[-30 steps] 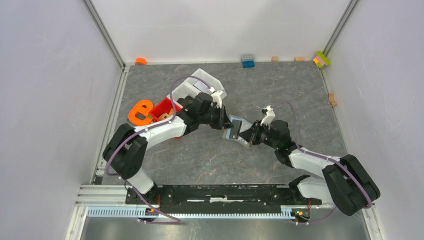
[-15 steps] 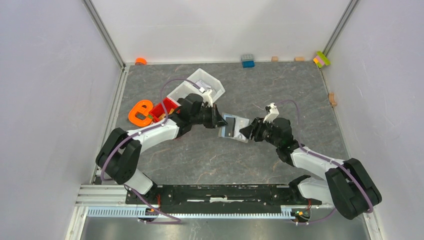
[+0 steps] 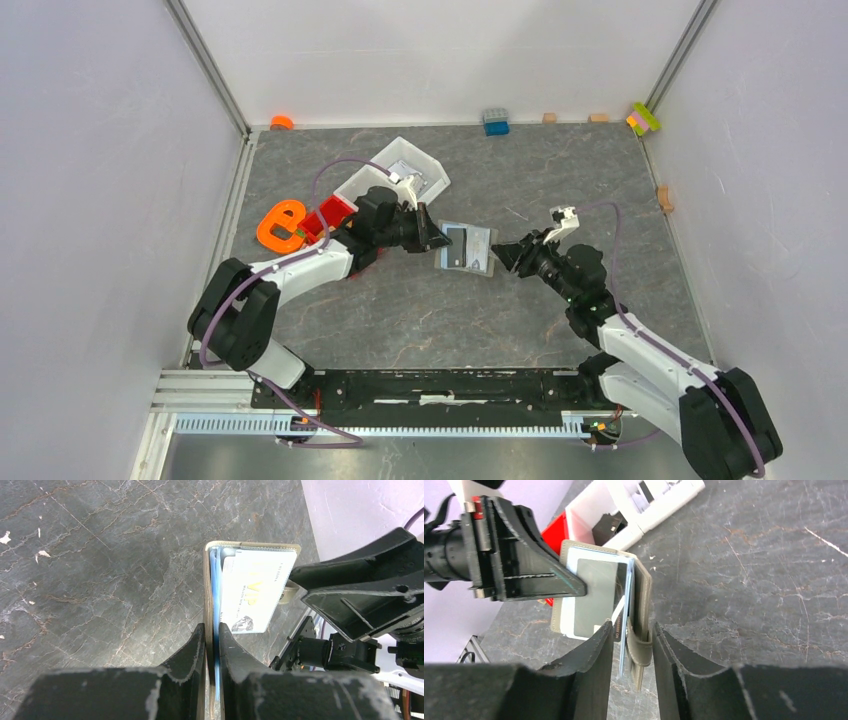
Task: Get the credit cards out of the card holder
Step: Remove the credit card from the card holder, then place the credit card in the storage box, then remove the credit card from the card holder.
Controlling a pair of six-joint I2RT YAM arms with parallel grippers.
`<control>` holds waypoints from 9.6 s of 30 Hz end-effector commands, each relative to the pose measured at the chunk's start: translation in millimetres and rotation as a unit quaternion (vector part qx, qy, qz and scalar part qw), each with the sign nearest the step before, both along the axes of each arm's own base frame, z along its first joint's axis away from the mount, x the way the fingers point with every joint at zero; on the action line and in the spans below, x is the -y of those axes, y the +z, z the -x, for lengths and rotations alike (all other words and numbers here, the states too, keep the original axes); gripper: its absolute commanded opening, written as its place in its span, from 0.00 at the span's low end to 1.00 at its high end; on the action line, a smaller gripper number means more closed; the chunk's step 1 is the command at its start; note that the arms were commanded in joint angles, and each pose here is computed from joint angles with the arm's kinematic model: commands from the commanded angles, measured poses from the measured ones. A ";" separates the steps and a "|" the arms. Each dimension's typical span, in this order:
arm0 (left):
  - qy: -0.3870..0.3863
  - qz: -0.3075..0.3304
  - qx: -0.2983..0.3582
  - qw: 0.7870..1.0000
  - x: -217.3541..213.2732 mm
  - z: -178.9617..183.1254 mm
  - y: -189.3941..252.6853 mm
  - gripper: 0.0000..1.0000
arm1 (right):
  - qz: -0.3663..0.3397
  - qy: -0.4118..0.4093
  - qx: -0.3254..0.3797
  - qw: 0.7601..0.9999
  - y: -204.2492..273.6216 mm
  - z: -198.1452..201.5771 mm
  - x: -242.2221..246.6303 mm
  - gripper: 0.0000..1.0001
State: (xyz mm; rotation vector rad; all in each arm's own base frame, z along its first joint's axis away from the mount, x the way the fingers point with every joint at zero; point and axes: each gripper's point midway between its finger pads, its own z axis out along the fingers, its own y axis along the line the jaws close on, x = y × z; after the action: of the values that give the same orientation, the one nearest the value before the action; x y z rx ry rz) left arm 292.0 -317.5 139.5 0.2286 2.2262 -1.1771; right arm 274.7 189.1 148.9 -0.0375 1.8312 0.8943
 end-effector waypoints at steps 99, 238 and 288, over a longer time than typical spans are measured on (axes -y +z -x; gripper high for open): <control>-0.169 0.227 0.038 0.958 44.4 47.6 87.2 0.02 | -0.232 0.166 0.086 0.955 67.1 48.8 -15.6 0.30; 0.372 0.149 0.256 0.880 -181.5 22.3 123.6 0.02 | 0.142 0.299 0.037 0.943 -48.3 -175.1 -260.8 0.17; 0.104 0.179 0.201 0.957 -67.1 21.8 115.6 0.02 | 0.042 0.047 0.190 0.980 51.2 21.2 -33.0 0.98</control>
State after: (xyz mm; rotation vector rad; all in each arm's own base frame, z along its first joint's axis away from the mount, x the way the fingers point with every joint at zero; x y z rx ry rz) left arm 275.7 -219.4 205.7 -0.0764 1.7308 -1.0653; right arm 259.5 216.0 171.4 -0.3261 1.6323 0.7383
